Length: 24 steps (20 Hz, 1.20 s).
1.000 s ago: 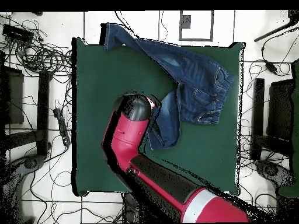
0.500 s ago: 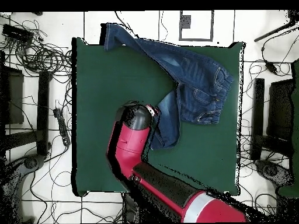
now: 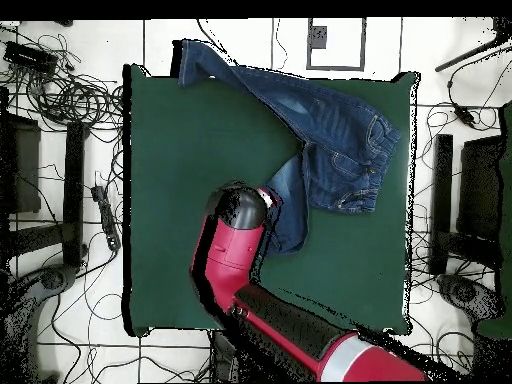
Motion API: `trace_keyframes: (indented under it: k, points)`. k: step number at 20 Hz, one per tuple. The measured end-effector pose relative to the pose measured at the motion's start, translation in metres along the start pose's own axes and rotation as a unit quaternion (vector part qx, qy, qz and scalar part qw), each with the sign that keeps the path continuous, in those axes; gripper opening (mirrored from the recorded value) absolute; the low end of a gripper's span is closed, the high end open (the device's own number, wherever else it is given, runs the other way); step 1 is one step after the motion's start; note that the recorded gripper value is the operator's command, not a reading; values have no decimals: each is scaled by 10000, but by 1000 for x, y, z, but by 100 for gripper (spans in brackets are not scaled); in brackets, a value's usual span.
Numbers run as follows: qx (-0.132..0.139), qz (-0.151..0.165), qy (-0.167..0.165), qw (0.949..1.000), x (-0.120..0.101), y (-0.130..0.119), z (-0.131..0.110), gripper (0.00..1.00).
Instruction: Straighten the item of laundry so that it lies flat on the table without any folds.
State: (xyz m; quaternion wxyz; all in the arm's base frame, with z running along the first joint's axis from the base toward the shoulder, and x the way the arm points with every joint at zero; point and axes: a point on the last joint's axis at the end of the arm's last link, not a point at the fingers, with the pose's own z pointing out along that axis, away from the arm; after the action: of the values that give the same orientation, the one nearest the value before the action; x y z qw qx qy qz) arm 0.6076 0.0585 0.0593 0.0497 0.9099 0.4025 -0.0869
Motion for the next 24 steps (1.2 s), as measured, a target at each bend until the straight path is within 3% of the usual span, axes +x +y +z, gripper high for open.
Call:
trace_keyframes:
  k: [6, 17, 24]
  points:
    - [66, -69, 48, 9999, -3, -1, 14, 100]
    - [480, -95, 74, 9988, -2, -21, 46, 100]
    - [964, 350, -56, 9947, -13, -29, 52, 100]
